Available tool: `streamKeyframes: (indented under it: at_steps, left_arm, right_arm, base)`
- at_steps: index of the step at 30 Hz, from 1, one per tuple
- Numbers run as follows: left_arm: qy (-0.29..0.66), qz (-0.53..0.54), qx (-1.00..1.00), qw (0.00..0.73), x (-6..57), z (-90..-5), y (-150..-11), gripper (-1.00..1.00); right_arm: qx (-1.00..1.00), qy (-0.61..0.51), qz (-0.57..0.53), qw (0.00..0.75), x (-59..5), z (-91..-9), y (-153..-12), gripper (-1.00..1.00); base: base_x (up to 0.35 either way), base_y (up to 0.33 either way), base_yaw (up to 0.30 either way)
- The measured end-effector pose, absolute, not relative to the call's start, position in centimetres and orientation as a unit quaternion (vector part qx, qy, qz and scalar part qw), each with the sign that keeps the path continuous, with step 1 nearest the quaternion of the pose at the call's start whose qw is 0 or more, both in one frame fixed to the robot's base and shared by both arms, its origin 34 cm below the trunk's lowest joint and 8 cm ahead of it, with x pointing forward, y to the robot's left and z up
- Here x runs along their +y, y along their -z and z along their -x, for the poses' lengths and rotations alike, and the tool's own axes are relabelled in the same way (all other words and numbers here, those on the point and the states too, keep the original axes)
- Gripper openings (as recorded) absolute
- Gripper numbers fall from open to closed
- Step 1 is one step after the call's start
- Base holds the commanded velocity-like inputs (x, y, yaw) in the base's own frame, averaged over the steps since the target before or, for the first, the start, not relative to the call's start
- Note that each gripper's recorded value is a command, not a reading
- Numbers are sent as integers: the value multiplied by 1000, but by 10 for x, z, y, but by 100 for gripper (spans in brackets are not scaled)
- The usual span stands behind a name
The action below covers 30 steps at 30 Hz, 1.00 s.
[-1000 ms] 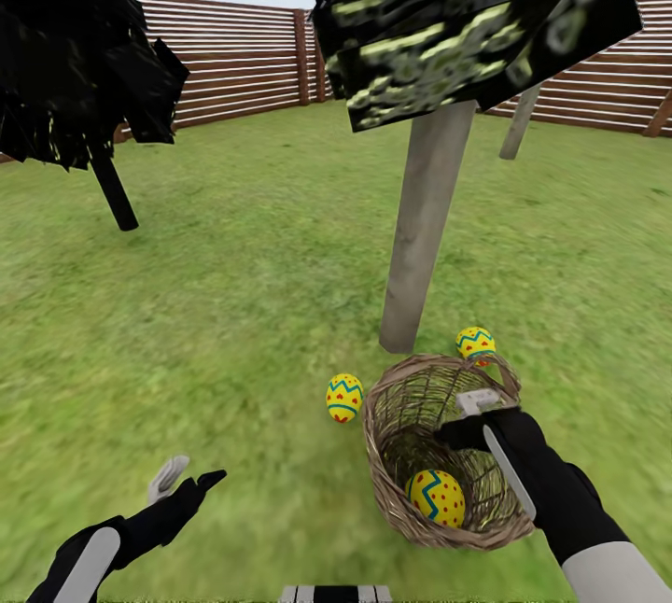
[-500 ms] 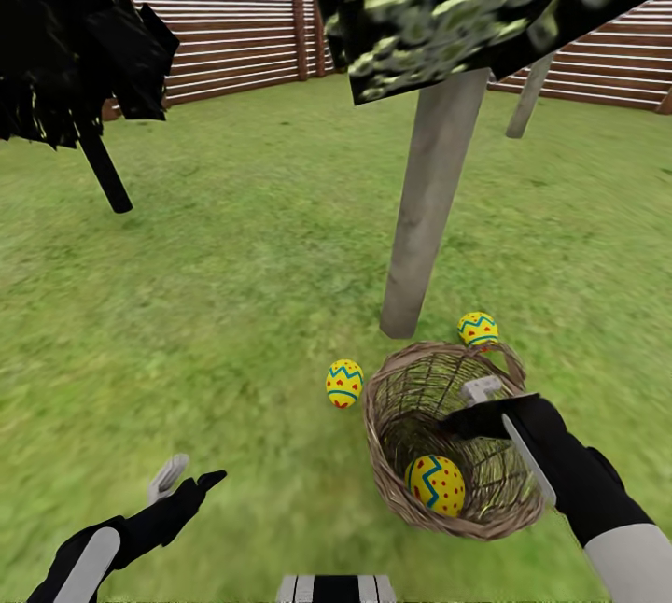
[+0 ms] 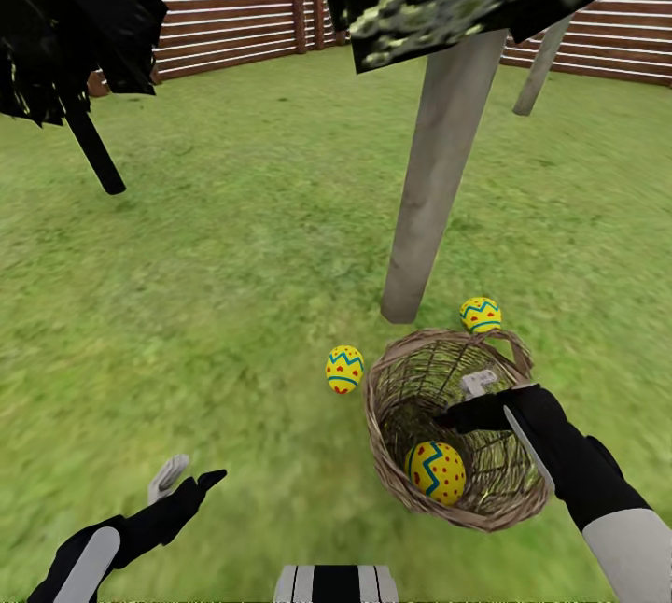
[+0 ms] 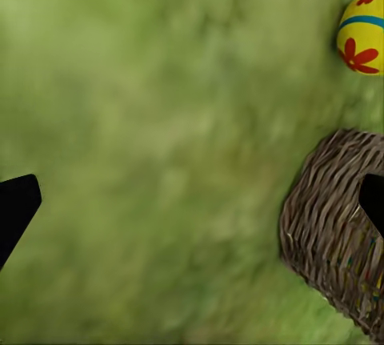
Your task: Take the three Easter eggs out of the wicker basket on the lawn in the garden, then place them on the lawn next to a single tree (choose any tree) so that all three eggs are next to the same tree and none are left in the basket.
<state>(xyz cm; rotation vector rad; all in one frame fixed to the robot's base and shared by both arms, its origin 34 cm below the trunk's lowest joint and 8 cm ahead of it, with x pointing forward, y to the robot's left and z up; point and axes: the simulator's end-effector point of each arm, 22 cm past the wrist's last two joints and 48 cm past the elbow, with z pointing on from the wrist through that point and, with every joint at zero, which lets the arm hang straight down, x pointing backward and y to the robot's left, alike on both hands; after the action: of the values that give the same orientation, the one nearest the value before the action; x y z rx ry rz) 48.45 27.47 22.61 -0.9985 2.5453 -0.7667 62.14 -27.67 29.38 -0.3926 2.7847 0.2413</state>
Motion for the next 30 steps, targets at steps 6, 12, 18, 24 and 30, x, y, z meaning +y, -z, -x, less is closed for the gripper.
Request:
streamKeyframes:
  at_steps: [6, 12, 18, 24, 30]
  left_arm:
    - [278, 344, 885, 148, 271, -485, -226, 100]
    - [286, 340, 884, 150, 268, -484, -227, 100]
    - [293, 354, 877, 143, 269, -482, -226, 100]
    - [309, 370, 868, 121, 263, -476, -221, 100]
    - [307, 375, 868, 107, 262, -468, -212, 100]
  right_arm:
    - [975, -89, 150, 140, -267, -611, -280, 100]
    - [975, -88, 165, 122, -260, -600, -271, 100]
    - [976, -88, 165, 112, -260, -595, -265, 100]
    - [979, -88, 161, 95, -264, -591, -249, 100]
    - [980, -89, 158, 80, -265, -586, -235, 100]
  base:
    - [11, 0, 0]
    - [165, 0, 0]
    - [45, 0, 0]
    - [9, 0, 0]
    - [1, 0, 0]
